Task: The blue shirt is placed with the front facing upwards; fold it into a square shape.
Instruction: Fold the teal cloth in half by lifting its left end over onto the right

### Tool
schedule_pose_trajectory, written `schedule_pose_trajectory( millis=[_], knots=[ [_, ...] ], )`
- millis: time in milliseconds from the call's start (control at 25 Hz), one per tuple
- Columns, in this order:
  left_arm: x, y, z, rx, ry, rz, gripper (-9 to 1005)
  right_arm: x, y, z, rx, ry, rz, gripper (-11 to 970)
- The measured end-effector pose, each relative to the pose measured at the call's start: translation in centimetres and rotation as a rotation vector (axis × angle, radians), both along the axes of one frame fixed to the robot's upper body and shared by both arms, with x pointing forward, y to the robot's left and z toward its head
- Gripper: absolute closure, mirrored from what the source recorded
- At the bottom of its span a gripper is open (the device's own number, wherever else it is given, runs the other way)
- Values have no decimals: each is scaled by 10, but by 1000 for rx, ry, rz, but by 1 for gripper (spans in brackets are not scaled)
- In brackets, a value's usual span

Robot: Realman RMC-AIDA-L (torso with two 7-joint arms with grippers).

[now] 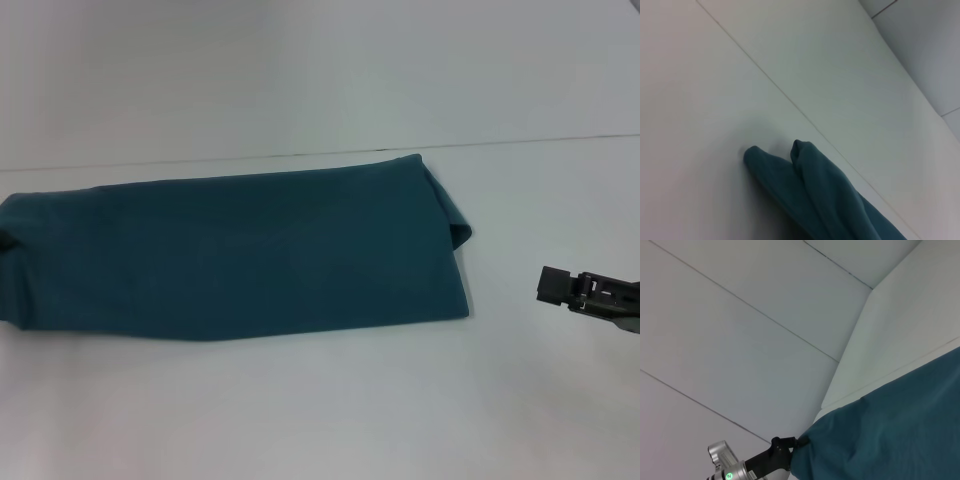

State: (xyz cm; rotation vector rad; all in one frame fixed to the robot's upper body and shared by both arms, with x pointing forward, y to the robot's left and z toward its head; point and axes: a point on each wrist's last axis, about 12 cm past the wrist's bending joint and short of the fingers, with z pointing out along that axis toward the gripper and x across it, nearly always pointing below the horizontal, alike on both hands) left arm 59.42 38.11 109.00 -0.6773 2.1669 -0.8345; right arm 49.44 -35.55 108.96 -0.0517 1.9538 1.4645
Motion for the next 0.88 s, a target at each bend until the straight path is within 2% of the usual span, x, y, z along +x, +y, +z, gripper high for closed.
schedule_pose_trajectory(
  millis=[120,280,400,640,880],
  knots=[
    [-1,-1,1,-12,-5,-10,927,-1,0,0,-1,1,-1,285],
    [1,-21,23,-169,-140,-128,927,0,-1,0,-5,0,0,285],
    [5,-35,33,-219,-190,-190,928,1,0,1,-7,-3,3,286],
    [25,-90,57,-300,-284,-361,929,2,2,0,-5,-2,8,286],
    [39,-144,64,-304,-306,-471,929,1,2,0,-5,0,11,286]
  ],
)
